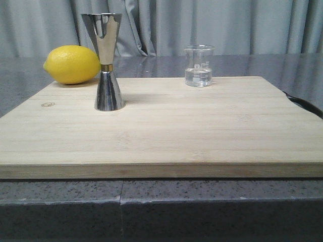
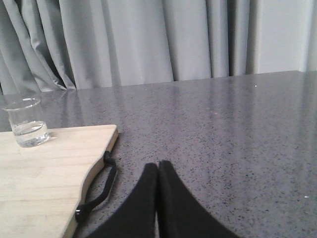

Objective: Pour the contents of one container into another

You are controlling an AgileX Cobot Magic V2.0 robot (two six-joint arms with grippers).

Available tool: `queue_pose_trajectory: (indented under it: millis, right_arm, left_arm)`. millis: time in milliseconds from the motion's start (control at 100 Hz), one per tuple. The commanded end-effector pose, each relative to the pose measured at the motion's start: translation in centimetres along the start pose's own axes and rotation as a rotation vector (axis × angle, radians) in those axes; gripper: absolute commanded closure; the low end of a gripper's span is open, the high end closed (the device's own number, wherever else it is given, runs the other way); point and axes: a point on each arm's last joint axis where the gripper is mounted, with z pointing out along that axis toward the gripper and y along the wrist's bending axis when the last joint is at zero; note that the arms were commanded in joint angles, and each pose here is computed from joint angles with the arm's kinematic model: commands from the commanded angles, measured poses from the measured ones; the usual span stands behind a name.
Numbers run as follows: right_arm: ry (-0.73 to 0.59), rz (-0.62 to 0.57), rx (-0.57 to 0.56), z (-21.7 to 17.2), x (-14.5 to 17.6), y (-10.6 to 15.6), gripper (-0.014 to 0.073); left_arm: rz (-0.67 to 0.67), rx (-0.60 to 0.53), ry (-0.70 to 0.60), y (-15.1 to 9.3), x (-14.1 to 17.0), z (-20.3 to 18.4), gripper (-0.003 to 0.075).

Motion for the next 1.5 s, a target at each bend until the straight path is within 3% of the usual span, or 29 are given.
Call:
queue_pose_trajectory:
  millis: [0, 260, 460, 1100, 1210, 1260, 1300, 1410, 1490]
  right_arm:
    - [-0.124, -0.036, 0.002, -0.8, -3.7, 0.2, 0.0662]
    - [-0.033, -0.169, 0.032, -1.1, -9.4, 0.4, 0.0662]
    - [-0.057, -0.179, 0.033, 0.1, -12.5, 0.6, 0.0662]
    - [-0.072, -0.180, 0.032, 0.3, -12.7, 0.6, 0.0661]
    - [-0.055, -0.179, 0.033, 0.3, -12.5, 0.6, 0.0624]
    - [-0.048, -0.179, 0.033, 0.4, -12.4, 0.6, 0.0543]
    - [-0.043, -0.181, 0.034, 0.4, -12.3, 0.6, 0.0435]
    - [-0.036, -0.183, 0.035, 0.4, -12.3, 0.5, 0.0125]
    - [-0.036, -0.183, 0.035, 0.4, -12.3, 0.5, 0.0004]
  left_arm:
    - [-0.038, 0.003, -0.115, -0.1, -3.6, -0.5, 0.0739]
    - [0.005, 0.013, 0.073, -0.5, -8.9, 1.0, 0.0739]
    - [0.005, 0.012, 0.089, -0.6, -11.7, 3.2, 0.0739]
    - [0.004, 0.009, 0.101, -0.5, -11.6, 4.3, 0.0739]
    - [0.006, 0.008, 0.101, -0.5, -11.6, 4.3, 0.0732]
    - [0.011, 0.007, 0.097, -0.5, -11.6, 4.3, 0.0694]
    - [0.031, 0.004, 0.099, -0.5, -11.5, 4.3, 0.0620]
    - [0.050, 0.001, 0.097, -0.4, -11.5, 4.3, 0.0297]
    - [0.050, 0.001, 0.092, -0.4, -11.6, 4.3, 0.0114]
